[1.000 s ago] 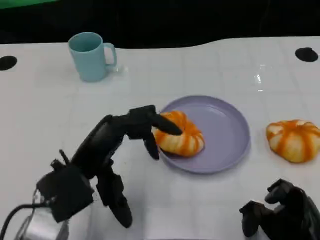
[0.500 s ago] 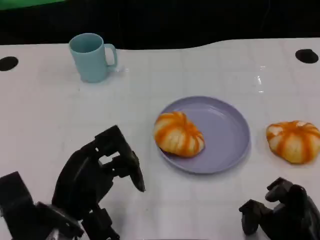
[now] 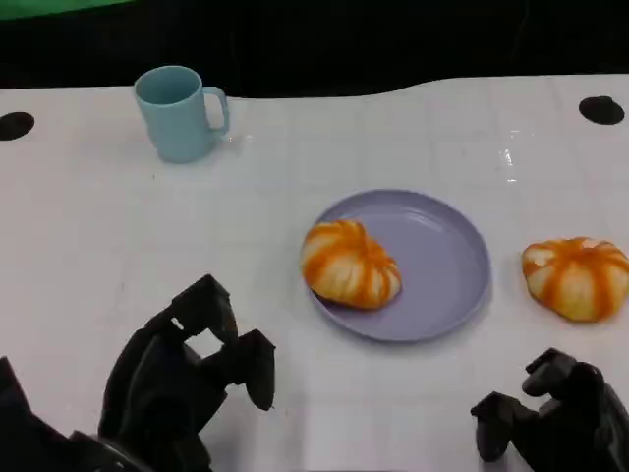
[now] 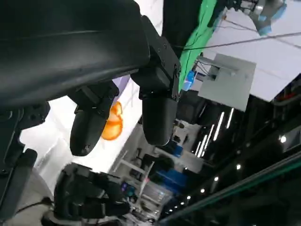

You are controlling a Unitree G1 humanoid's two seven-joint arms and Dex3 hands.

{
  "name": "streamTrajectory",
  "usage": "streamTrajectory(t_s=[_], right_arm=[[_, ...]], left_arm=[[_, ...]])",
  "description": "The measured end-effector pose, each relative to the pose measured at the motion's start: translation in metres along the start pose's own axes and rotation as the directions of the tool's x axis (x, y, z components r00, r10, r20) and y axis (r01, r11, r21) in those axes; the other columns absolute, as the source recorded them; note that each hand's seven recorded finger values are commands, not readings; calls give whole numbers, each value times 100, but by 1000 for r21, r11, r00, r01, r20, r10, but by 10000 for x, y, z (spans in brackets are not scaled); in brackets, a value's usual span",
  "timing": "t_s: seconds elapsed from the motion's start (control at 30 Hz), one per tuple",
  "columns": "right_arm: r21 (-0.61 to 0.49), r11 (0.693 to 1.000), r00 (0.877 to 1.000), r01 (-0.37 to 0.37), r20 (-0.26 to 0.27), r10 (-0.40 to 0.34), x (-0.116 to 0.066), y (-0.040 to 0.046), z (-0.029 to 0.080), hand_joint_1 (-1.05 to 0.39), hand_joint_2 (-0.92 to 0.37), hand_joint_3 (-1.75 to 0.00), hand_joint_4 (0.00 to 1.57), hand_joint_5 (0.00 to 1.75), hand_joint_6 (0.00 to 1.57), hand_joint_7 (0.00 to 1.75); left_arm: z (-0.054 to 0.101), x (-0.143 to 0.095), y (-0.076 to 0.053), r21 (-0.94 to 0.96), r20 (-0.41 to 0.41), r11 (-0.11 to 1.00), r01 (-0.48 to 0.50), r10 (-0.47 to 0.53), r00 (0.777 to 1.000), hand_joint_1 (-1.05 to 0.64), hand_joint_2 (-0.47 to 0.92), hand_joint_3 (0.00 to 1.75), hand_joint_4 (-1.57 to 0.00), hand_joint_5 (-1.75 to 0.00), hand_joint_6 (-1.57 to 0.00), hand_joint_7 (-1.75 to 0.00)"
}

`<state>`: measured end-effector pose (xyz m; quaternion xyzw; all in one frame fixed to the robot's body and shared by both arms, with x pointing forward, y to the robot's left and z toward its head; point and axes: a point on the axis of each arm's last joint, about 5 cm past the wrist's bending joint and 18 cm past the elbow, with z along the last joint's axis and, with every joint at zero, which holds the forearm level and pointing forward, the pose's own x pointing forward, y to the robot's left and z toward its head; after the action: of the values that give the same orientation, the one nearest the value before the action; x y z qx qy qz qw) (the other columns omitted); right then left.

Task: Grasp the bread from the table and place it into the plate.

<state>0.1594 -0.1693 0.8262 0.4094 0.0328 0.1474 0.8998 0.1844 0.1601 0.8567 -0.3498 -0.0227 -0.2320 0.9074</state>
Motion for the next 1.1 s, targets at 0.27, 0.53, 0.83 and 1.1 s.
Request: streamTrajectory(t_s=[0.27,0.53,0.83,1.1], right_arm=[[-4,1000,1000,-4,1,4,6,8,6,-84,-90,0,139,103,141,61],[-5,1000,1000,-6,1,6,7,7,9,-85,-90,0,140,102,141,61],[-5,1000,1000,-7,-2,7,10,11,7,-83,-91,-1,139,100,140,62],[-5,1000,1000,-8,-3,8,12,13,6,-84,-90,0,140,100,140,62]], left_arm=[[5,27,-47,-84,19,994,-70,72,997,-46,88,4,-94,-175,-71,-175],[67,78,-145,-212,11,949,-235,243,970,-20,91,7,-97,-175,-73,-175],[94,95,-182,-217,0,947,-237,243,970,-18,91,8,-96,-175,-73,-175],[80,96,-185,-202,7,933,-298,306,952,-34,87,5,-79,-175,-51,-175]])
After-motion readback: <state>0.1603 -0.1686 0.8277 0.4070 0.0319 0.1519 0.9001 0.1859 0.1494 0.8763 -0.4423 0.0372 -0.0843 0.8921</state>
